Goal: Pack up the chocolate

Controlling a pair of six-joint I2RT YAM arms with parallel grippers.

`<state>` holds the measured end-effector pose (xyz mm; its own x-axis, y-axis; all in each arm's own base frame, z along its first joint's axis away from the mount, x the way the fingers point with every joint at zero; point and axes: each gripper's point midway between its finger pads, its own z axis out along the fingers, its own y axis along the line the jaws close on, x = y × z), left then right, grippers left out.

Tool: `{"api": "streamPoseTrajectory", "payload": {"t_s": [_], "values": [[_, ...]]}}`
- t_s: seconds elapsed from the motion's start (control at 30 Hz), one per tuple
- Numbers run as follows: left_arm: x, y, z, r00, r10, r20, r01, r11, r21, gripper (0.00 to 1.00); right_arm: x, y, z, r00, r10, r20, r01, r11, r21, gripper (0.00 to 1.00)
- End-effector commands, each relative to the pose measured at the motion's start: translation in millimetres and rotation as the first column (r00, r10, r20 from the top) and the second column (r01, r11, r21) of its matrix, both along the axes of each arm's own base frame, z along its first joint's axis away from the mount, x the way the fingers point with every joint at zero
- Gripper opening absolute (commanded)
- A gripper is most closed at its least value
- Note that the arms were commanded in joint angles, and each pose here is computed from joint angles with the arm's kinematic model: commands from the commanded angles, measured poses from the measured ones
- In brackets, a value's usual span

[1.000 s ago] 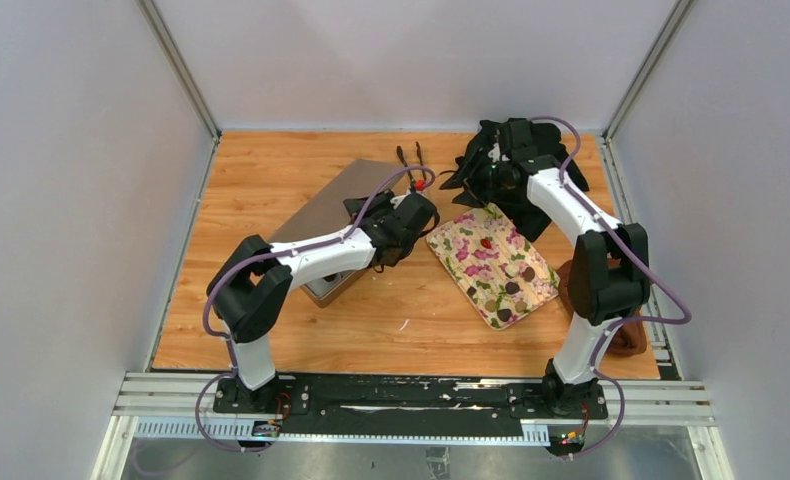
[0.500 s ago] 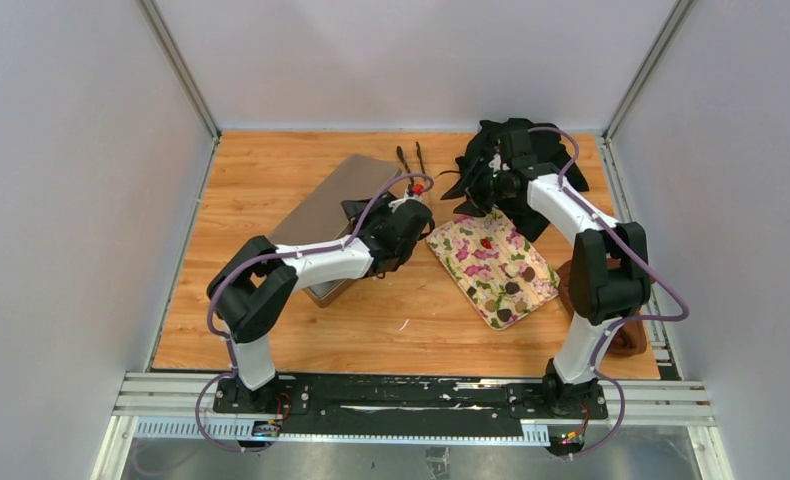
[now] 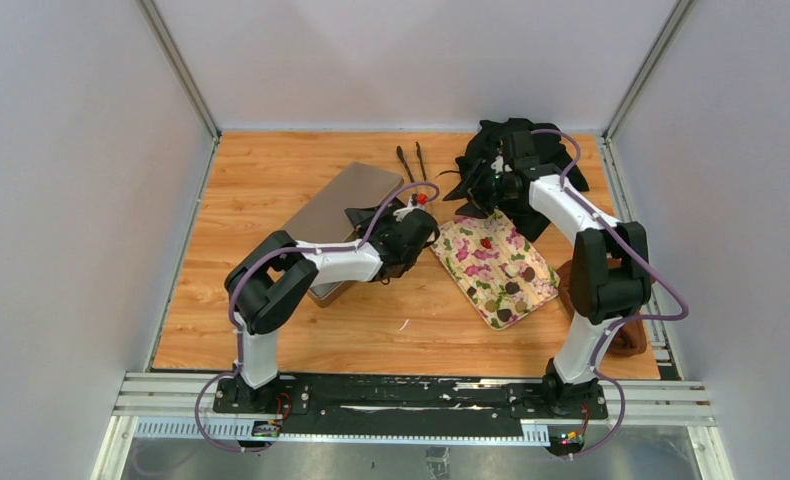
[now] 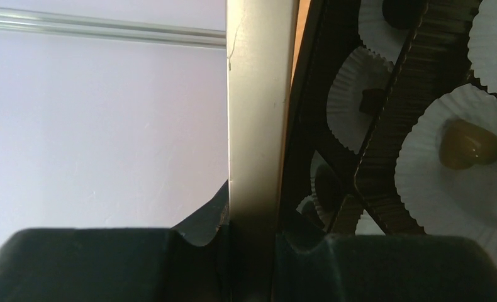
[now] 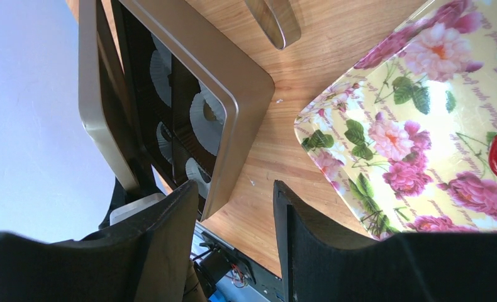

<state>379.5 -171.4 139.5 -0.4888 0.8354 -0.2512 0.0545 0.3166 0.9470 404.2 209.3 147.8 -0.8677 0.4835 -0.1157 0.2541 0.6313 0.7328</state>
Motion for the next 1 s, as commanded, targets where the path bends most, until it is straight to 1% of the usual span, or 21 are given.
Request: {"api": "streamPoseTrajectory", "payload": {"t_s": [0.0, 0.07, 0.13, 0.2, 0.23, 0.27, 0.3, 0.37, 0.47, 0.57, 0.63, 0.7, 0.77, 0.97], "values": [[-2.2, -9.1, 3.9, 0.996, 0.031, 0.088, -0.024, 0.996, -0.081, 0.08, -1.0, -9.8, -11.3, 1.000, -0.004, -0.023, 0.004, 1.000, -0.005, 0.52], [-2.6, -12.3, 3.1, 0.996, 0.024, 0.089, -0.016, 0.996, -0.088, 0.12, -1.1, -10.6, -11.3, 1.000, -0.007, -0.023, 0.007, 1.000, -0.005, 0.52], [-2.9, -14.2, 2.2, 0.996, 0.019, 0.087, -0.012, 0.996, -0.086, 0.18, -1.5, -10.9, -11.1, 1.000, -0.007, -0.022, 0.007, 1.000, -0.006, 0.52], [-3.5, -16.6, 0.7, 0.997, 0.010, 0.081, -0.003, 0.996, -0.086, 0.33, -1.3, -12.8, -10.8, 1.000, -0.012, -0.022, 0.012, 1.000, -0.007, 0.52], [-3.6, -17.9, 0.2, 0.997, 0.005, 0.078, 0.001, 0.996, -0.084, 0.38, -0.9, -13.2, -9.5, 1.000, -0.013, -0.018, 0.013, 1.000, -0.008, 0.52], [-3.3, -19.5, 0.2, 0.997, 0.001, 0.078, 0.006, 0.996, -0.087, 0.47, -0.5, -13.9, -9.8, 1.000, -0.015, -0.018, 0.015, 1.000, -0.009, 0.52], [-3.5, -21.0, -0.6, 0.997, -0.004, 0.075, 0.011, 0.996, -0.088, 0.52, -0.6, -13.8, -10.1, 1.000, -0.015, -0.018, 0.015, 1.000, -0.009, 0.52], [-4.0, -24.9, -0.2, 0.997, -0.016, 0.073, 0.023, 0.996, -0.090, 0.58, 0.1, -14.8, -9.7, 1.000, -0.020, -0.018, 0.020, 1.000, -0.009, 0.52], [-5.4, -30.0, 0.5, 0.997, -0.032, 0.073, 0.040, 0.994, -0.102, 0.60, 0.3, -15.1, -9.4, 1.000, -0.022, -0.017, 0.022, 1.000, -0.010, 0.52], [-7.6, -34.1, 3.6, 0.996, -0.041, 0.076, 0.050, 0.991, -0.121, 0.67, 0.1, -15.8, -10.2, 1.000, -0.025, -0.017, 0.025, 1.000, -0.014, 0.52], [-10.0, -36.9, 6.6, 0.997, -0.049, 0.055, 0.055, 0.990, -0.132, 0.70, 0.2, -16.9, -10.5, 0.999, -0.028, -0.016, 0.027, 0.999, -0.018, 0.52], [-11.9, -40.4, 7.9, 0.999, -0.050, 0.021, 0.053, 0.983, -0.178, 0.75, 0.5, -17.8, -10.0, 0.999, -0.029, -0.013, 0.029, 0.999, -0.023, 0.52], [-14.9, -42.9, 9.8, 0.999, -0.039, 0.013, 0.041, 0.973, -0.227, 0.77, 1.5, -19.3, -9.5, 0.999, -0.033, -0.009, 0.033, 0.999, -0.029, 0.52], [-25.9, -45.5, 22.8, 0.999, -0.040, -0.003, 0.037, 0.948, -0.318, 0.82, 3.7, -22.4, -9.7, 0.999, -0.032, -0.001, 0.032, 0.998, -0.054, 0.52]]}}
